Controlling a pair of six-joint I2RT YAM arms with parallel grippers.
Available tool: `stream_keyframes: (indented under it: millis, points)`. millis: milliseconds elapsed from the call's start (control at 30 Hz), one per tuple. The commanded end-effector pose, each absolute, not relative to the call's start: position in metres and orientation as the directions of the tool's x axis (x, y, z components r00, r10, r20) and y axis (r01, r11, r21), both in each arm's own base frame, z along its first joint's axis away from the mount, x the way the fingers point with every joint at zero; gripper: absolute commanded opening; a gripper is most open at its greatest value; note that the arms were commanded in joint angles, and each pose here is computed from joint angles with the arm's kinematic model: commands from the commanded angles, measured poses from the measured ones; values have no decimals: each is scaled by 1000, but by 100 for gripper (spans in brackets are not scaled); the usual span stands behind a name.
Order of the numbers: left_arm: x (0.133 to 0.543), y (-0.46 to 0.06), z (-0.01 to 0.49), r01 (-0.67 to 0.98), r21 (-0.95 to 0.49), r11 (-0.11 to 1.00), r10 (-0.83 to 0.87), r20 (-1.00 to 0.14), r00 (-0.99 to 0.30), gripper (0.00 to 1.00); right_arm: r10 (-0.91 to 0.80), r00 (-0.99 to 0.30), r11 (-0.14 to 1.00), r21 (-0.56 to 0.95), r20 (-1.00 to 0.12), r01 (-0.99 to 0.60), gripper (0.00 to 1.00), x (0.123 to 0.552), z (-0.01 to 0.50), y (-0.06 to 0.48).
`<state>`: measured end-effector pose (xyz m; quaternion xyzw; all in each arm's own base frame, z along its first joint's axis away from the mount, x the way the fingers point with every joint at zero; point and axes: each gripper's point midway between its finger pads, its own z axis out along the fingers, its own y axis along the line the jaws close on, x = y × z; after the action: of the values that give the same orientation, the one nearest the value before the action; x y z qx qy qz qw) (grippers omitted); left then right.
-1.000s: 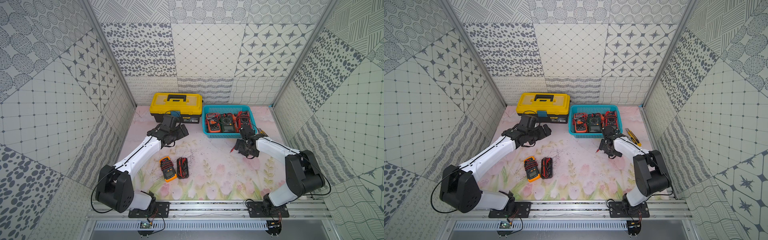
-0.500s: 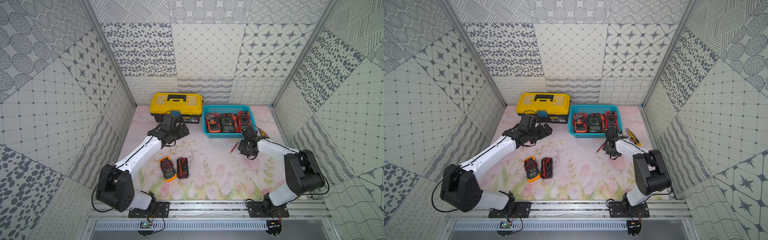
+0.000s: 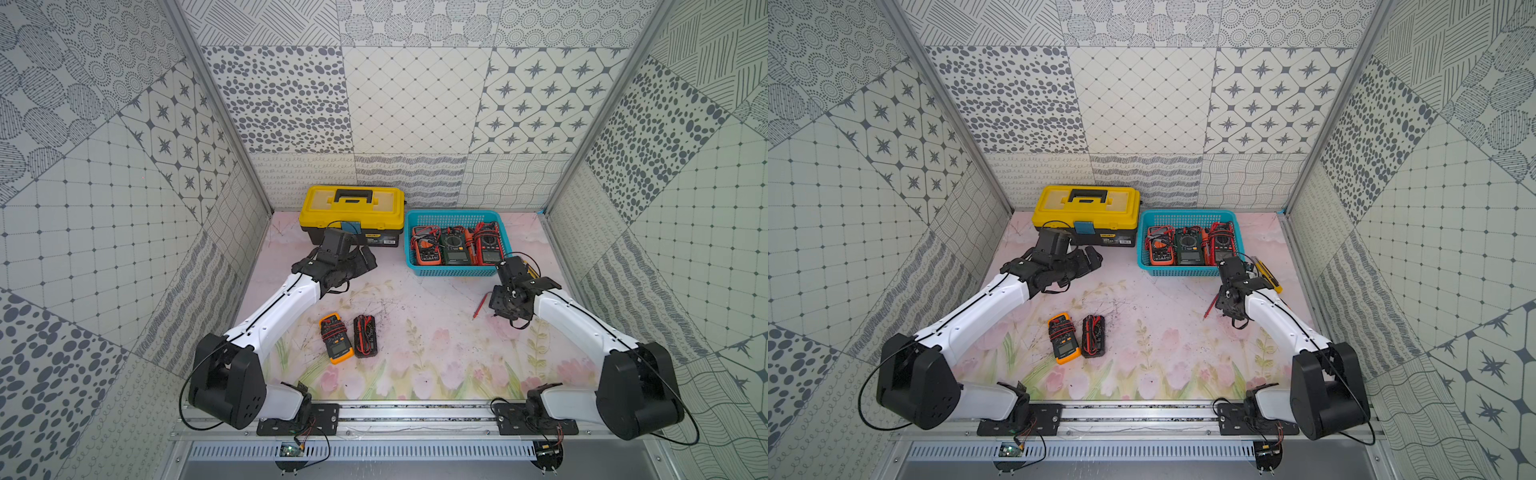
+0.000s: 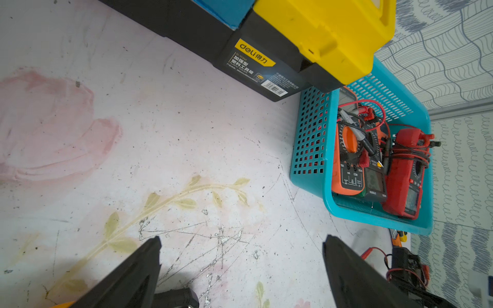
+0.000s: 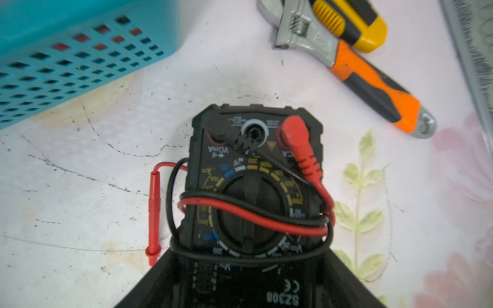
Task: Put the multimeter into the basket
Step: Pick up the multimeter from the center of the board, then place the multimeter in the basket.
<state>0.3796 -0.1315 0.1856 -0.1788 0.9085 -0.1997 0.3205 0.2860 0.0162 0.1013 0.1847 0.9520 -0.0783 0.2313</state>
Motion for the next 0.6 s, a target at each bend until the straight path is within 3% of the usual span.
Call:
stream_keyframes:
  millis: [0, 233, 567]
  points:
    - [383, -127, 192, -187, -471, 862, -449, -540, -712, 99, 280, -798, 910, -117, -534, 397, 29, 281, 141, 0]
    - [383, -126, 190, -194, -475, 858, -457, -535, -711, 99, 219, -722, 951, -22, -657, 309, 27, 296, 220, 12]
    - [383, -127, 189, -196, -485, 852, -465, -530, -709, 99, 106, -624, 994, 66, -774, 86, 27, 354, 308, 53]
